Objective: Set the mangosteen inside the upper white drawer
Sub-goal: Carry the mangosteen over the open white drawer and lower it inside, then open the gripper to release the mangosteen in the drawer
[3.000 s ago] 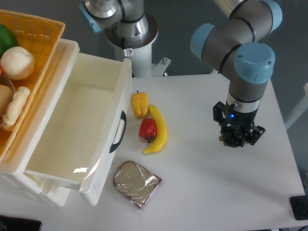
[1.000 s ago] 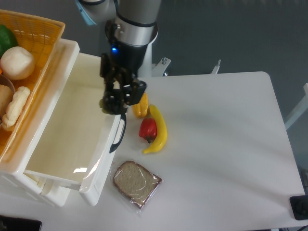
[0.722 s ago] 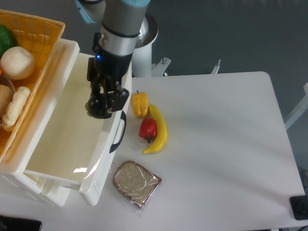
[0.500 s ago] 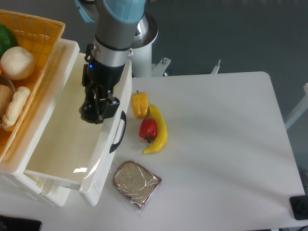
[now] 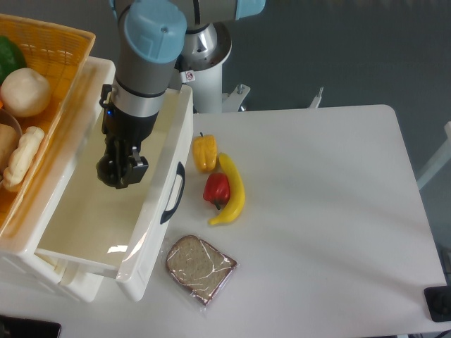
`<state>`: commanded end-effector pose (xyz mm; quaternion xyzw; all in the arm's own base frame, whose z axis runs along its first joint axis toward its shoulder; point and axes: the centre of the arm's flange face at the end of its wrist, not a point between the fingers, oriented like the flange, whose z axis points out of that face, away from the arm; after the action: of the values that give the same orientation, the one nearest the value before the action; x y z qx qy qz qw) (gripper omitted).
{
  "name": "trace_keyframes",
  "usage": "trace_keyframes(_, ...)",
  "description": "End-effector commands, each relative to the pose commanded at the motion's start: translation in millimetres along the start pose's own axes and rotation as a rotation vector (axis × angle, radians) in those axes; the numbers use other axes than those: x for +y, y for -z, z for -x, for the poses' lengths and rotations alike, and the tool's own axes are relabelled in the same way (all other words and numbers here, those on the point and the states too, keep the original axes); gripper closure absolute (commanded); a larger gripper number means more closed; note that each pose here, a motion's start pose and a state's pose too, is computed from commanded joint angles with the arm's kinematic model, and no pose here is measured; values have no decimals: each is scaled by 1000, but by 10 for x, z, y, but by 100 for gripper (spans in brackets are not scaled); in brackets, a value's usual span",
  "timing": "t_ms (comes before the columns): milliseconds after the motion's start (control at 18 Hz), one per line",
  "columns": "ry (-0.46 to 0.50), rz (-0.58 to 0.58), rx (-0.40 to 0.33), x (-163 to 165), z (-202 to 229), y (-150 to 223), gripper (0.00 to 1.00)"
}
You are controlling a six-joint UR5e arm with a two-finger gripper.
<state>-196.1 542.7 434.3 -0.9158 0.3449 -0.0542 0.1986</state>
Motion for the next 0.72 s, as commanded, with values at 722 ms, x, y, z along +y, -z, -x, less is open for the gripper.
trace_keyframes(722, 4, -16, -39, -71, 128, 167, 0)
